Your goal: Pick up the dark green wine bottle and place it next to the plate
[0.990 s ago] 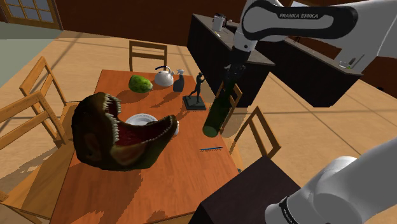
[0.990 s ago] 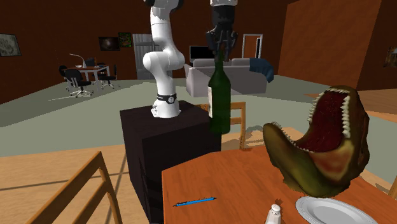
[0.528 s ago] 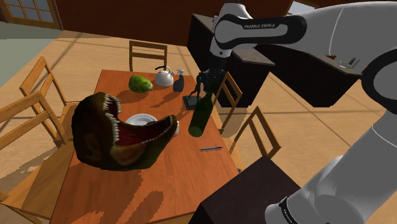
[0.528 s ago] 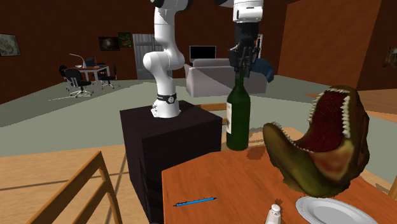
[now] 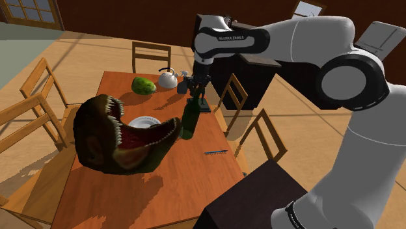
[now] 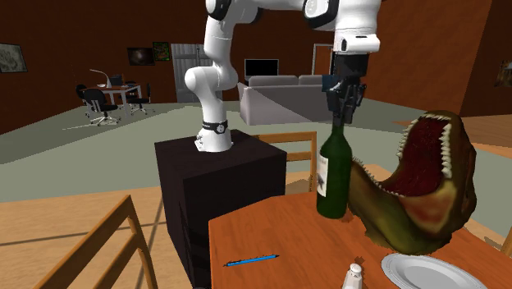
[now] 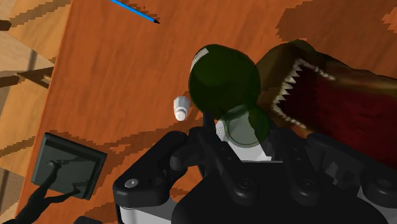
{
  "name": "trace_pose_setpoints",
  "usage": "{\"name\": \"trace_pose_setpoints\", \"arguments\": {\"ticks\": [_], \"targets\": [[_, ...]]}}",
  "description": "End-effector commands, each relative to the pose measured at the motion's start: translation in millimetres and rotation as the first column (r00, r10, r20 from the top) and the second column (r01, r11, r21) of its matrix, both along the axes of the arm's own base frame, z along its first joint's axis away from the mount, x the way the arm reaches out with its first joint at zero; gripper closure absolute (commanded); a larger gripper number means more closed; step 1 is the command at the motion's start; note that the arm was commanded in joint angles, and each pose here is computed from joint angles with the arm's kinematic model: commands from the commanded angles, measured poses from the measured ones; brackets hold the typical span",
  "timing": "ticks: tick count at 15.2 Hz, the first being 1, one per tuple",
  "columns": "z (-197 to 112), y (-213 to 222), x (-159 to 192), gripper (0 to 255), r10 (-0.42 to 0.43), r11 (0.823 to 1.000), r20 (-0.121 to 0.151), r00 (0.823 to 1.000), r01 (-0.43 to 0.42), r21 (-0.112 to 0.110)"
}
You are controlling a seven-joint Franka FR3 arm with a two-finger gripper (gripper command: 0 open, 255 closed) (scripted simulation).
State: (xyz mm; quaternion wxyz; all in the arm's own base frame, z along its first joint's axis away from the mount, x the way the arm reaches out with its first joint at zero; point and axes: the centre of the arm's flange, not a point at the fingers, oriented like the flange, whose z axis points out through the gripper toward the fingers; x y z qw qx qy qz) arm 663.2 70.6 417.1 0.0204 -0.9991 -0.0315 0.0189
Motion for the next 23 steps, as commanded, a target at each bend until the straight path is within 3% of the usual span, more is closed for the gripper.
{"name": "trace_pose_setpoints", "arguments": {"ticks": [1,4,23], "targets": [[-15.8,7.4,20.1,255,-0.001,1.000,0.001,1.000,0.001,0.000],[-35.6,20.5,46.4,255,-0.001,1.000,0.001,1.000,0.001,0.000],[-135.9,20.5,46.3,255,-0.001,1.000,0.001,1.000,0.001,0.000]]}}
